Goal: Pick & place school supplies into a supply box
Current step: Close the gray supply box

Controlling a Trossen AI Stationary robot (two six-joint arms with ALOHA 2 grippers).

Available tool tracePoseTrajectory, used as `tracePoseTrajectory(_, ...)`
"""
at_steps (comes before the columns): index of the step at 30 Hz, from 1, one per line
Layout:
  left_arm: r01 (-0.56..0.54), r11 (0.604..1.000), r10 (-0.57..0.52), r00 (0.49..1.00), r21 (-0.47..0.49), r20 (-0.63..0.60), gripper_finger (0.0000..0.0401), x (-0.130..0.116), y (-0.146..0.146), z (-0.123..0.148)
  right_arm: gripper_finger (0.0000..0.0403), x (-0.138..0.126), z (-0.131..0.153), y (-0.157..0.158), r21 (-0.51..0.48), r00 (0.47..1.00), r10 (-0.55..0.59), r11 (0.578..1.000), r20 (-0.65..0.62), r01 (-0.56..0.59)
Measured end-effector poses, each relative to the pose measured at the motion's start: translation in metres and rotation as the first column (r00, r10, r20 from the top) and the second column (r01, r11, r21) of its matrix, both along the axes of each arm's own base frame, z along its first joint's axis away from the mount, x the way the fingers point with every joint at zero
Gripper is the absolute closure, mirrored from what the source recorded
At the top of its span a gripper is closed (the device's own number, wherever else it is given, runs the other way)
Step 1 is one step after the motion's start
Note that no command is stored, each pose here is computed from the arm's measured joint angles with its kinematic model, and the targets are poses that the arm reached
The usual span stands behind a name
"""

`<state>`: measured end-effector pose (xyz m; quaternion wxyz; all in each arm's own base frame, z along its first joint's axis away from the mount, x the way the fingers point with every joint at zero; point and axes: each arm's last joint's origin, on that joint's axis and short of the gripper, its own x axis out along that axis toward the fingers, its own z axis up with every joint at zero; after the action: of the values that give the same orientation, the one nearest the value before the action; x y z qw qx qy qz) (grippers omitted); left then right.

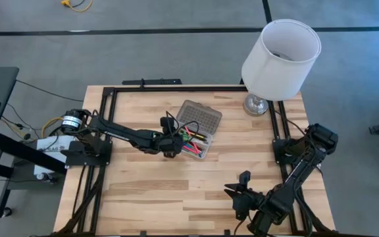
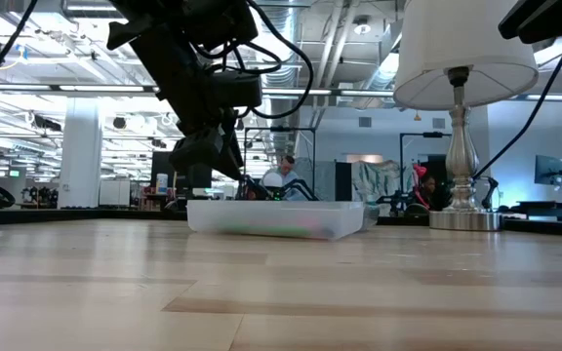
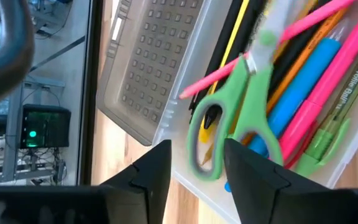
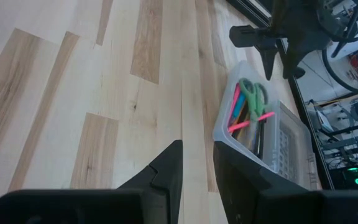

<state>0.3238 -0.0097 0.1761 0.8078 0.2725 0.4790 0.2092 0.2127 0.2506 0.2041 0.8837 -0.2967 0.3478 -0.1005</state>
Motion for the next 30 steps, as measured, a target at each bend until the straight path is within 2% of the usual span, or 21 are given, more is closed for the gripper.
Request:
tracePoseTrajectory(3,0.002,1.0,-0.002,1.0,-0.006,-0.002,0.0256,0.0,0.001,0.0,0.0317,0.0,0.0,0.0,0.0,1.0,0.0,1.0,0.0,0.0)
tracePoseTrajectory(9,0.045,0.991,-0.047,0.999,-0.128,-0.013,0.0255,0.002,0.016,-0.002,0.0317,0.001,0.0,-0.001,0.0,1.0,-0.003,1.0,0.0,0.003)
tracePoseTrajectory(13,0.06,0.983,-0.055,0.998,-0.172,0.035,0.0255,0.006,0.031,0.0,0.0317,0.003,0.0,-0.002,0.0,1.0,-0.01,1.0,0.0,0.01)
tracePoseTrajectory(25,-0.01,0.988,0.015,0.999,-0.152,0.03,0.0255,0.0,0.074,-0.004,0.0317,0.005,-0.001,-0.004,0.015,1.0,-0.015,1.0,-0.02,0.015)
tracePoseTrajectory(30,-0.021,0.993,0.036,0.991,-0.118,0.131,0.0255,0.005,0.091,0.004,0.0317,0.006,-0.001,-0.005,0.01,1.0,-0.016,1.0,-0.022,0.017)
